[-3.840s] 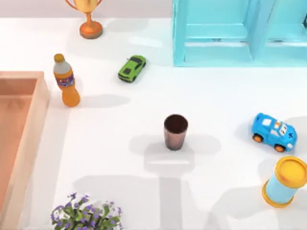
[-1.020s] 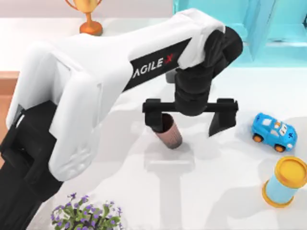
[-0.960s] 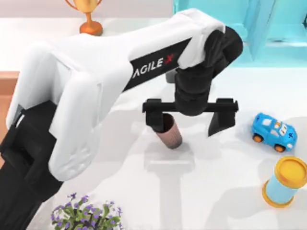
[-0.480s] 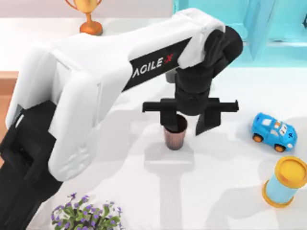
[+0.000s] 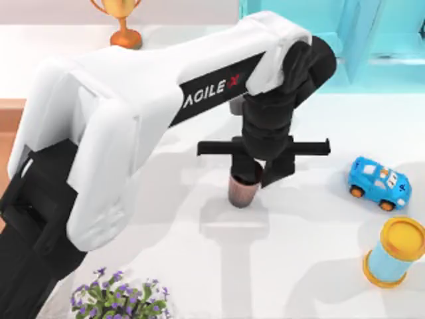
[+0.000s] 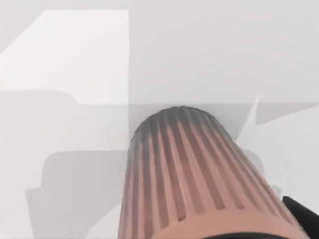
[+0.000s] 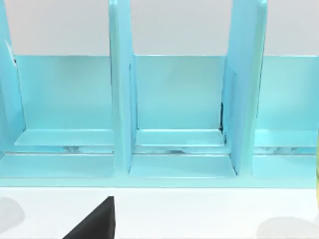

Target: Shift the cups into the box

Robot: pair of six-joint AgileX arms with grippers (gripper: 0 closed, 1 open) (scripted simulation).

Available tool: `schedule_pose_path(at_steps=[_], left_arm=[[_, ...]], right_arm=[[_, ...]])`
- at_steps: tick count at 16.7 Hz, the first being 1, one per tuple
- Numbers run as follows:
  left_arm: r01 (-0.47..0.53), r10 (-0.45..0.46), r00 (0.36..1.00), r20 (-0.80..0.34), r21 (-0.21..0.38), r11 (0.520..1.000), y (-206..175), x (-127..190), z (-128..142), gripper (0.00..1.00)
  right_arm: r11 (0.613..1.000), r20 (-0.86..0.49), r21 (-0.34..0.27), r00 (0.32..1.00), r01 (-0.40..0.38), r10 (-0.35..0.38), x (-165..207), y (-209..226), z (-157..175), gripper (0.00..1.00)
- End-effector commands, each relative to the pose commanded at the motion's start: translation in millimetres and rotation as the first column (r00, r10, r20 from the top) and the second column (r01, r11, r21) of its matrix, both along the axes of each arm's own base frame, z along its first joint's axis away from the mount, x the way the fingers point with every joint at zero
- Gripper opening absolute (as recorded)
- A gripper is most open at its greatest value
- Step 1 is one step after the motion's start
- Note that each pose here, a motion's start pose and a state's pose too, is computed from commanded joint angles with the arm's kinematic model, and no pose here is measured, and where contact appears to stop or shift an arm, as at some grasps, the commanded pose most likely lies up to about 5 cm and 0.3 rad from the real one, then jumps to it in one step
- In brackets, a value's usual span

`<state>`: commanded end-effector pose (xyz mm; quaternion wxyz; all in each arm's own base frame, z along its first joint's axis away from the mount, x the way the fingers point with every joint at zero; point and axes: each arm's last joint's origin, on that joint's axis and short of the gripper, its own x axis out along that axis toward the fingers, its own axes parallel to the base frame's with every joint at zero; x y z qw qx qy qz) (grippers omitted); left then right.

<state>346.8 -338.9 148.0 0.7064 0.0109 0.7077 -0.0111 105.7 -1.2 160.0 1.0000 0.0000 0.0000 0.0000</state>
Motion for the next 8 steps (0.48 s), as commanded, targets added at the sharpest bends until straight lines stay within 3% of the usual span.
schedule_pose_path(at_steps=[5,8], left_arm=[[0.001,-0.001,1.000,-0.001,0.001,1.000,1,0,1,0.00],[-0.001,0.001,1.000,-0.001,0.002,1.000,24,6,25,0.00]], right_arm=[[1.000,0.000,0.000,1.000,0.000,0.000,0,0,0,1.00],[1.000,0.000,0.000,1.000,0.000,0.000,0,0,0,1.00]])
